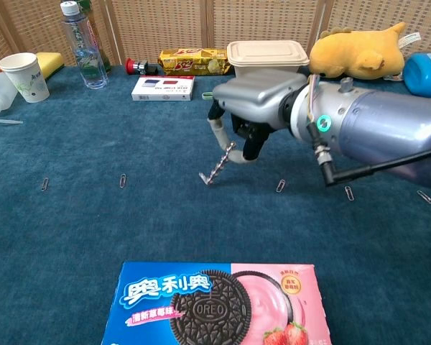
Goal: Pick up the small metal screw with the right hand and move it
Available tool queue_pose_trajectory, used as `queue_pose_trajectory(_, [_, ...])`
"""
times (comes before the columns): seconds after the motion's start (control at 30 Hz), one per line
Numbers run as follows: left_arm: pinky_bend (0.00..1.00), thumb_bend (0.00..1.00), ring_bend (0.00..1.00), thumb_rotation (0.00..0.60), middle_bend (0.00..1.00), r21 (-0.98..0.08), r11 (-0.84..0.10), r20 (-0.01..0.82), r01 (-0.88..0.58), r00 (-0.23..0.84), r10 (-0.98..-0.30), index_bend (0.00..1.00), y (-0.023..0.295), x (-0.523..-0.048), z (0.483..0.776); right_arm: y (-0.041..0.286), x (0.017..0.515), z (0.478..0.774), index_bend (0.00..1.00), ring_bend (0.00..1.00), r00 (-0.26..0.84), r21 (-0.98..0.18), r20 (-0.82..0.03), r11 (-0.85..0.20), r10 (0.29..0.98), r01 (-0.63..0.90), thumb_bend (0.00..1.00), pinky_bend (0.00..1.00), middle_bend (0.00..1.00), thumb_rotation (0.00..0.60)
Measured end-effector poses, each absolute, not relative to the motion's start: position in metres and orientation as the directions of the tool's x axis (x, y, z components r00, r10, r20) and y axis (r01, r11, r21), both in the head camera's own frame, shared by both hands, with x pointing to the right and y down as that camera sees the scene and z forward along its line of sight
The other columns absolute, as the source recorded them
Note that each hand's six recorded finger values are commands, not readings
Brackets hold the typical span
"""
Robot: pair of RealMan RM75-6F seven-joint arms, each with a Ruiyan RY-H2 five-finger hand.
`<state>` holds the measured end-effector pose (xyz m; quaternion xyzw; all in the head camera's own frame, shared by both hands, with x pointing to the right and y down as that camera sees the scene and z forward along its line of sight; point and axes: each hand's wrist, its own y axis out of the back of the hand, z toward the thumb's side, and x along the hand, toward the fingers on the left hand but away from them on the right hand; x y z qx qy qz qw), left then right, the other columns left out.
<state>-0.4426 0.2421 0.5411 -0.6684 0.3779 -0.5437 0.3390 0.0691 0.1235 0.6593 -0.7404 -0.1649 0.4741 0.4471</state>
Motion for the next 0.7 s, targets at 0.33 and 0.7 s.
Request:
queue_pose_trajectory(0.33, [0.16,0.39,0.1,0.461,0.17,-0.86,-0.489,0.472,-0.145,0.134,-0.871,0.06,0.241,-0.437,0.543,0.089,0.135,0.646,0.76,0.96,0.365,-0.84,-0.54,-0.513,0.758,-0.177,0.4,0.85,0.95,0.6])
queue_pose_trajectory(0.7, [0.16,0.39,0.1,0.459,0.17,-0.858,-0.491,0.469,-0.15,0.16,-0.869,0.06,0.244,-0.428,0.543,0.064,0.2,0.66,0.74,0.95,0.219,-0.845,-0.533,-0.5,0.817,-0.192,0.4,0.84,0.95,0.6])
